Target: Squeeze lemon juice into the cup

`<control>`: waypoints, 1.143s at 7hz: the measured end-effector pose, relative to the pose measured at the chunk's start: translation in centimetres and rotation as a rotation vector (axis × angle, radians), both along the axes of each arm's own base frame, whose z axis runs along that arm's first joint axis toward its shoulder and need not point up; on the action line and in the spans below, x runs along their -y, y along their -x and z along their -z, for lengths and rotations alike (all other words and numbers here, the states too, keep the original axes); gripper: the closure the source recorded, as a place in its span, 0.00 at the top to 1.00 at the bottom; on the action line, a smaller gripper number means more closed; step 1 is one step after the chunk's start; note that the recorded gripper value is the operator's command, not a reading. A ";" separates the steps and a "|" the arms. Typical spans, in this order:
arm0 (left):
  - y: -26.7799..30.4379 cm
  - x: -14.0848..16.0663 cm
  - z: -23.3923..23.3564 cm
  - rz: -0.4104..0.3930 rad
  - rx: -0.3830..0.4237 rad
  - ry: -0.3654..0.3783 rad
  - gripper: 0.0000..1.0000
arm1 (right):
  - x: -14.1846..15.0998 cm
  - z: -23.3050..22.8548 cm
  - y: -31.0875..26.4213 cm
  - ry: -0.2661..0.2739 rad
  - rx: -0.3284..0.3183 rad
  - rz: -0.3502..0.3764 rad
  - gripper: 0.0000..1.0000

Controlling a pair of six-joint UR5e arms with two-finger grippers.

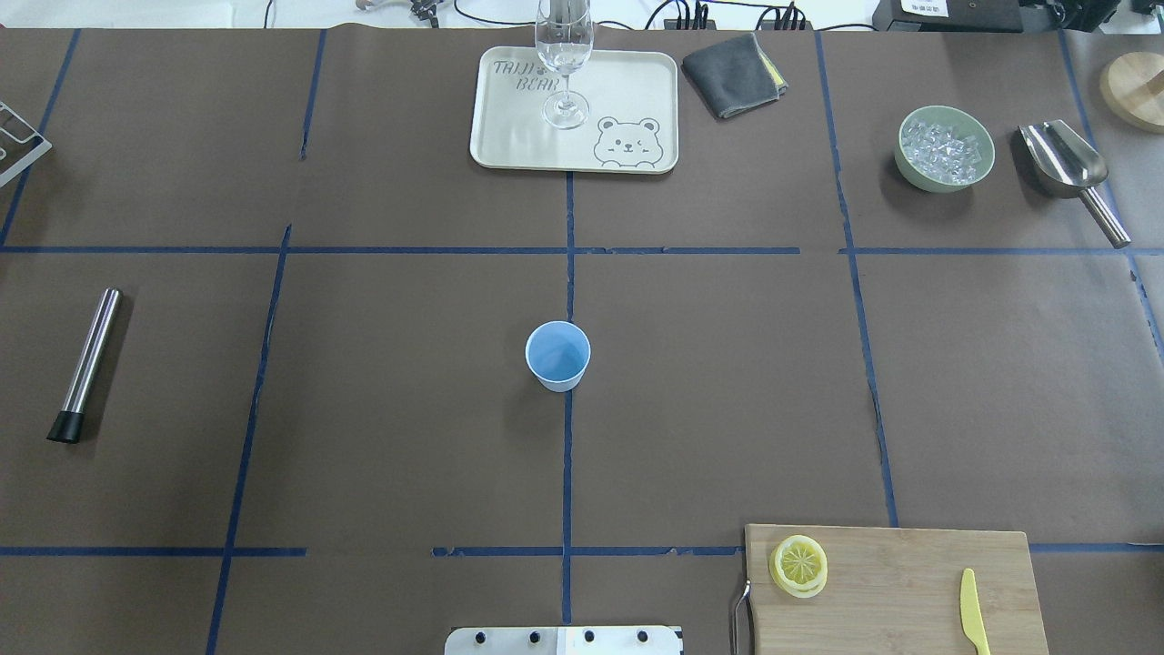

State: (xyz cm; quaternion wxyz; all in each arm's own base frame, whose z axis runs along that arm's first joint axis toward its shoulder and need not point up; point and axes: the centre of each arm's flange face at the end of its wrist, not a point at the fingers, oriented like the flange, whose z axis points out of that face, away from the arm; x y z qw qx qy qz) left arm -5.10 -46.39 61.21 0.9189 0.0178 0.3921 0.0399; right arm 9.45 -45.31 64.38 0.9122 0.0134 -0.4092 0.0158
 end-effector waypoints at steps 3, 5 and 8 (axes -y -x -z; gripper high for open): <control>0.0 0.1 0.7 0.001 -0.001 -0.015 1.00 | 0.0 0.3 0.0 -0.005 0.001 -0.002 1.00; 0.0 0.6 2.9 0.000 -0.002 -0.075 1.00 | 0.1 0.5 0.0 -0.009 0.002 -0.002 1.00; -0.3 2.4 5.8 -0.002 -0.006 -0.139 1.00 | 2.7 5.7 1.4 -0.033 0.001 -0.031 1.00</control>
